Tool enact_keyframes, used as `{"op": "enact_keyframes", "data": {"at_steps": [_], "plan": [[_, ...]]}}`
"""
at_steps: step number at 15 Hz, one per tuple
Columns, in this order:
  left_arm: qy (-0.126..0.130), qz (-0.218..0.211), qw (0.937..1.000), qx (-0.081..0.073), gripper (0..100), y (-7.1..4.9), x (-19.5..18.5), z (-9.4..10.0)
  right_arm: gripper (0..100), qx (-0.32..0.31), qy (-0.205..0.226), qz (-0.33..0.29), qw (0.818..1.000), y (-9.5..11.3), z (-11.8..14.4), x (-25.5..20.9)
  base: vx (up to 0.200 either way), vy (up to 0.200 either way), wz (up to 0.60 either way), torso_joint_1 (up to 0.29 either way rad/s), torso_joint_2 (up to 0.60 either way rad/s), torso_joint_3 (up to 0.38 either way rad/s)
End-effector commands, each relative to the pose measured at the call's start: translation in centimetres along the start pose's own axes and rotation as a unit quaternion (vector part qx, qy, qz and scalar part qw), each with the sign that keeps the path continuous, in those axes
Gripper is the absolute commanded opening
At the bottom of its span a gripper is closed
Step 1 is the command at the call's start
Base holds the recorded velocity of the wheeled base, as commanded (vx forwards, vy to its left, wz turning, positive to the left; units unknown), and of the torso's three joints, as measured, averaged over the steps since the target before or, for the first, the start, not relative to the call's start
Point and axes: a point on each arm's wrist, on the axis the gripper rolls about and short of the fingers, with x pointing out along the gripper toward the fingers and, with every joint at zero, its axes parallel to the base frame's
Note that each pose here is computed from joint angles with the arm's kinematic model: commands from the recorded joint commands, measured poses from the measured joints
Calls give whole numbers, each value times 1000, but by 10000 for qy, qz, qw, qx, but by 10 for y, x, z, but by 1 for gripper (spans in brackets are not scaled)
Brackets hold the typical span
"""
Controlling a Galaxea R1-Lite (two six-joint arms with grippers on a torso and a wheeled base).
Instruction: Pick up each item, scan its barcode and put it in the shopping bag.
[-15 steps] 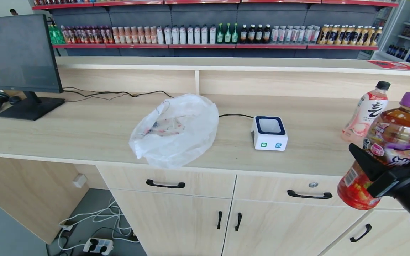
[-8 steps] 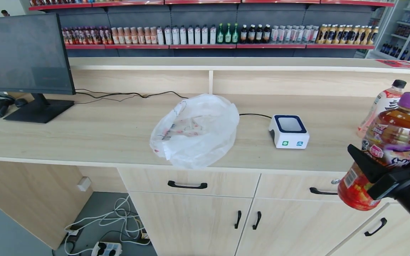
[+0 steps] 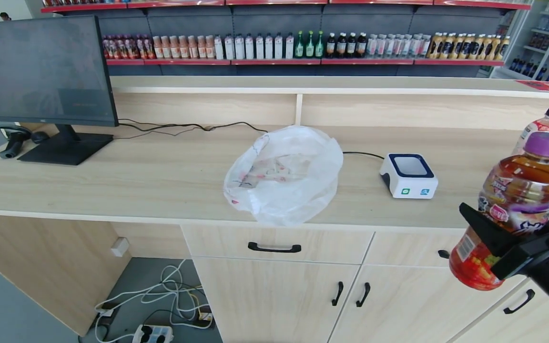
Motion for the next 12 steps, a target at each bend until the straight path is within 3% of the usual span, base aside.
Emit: {"op": "enact_keyframes", "data": {"at_steps": [1,5,12], "plan": [[-1,8,10000,-2,100,0,0,0,0,-12,44,-24,10000,0,-1,-1,200,0,0,2,2,2],[-1,8,10000,-9,100,0,0,0,0,-73,44,-107,9999,-3,-1,0,200,0,0,-5,0,1],[-9,8,10000,-10,100,0,0,0,0,-33,66,-294,9995,-9,-2,1,0,0,0,0,0,0]]}}
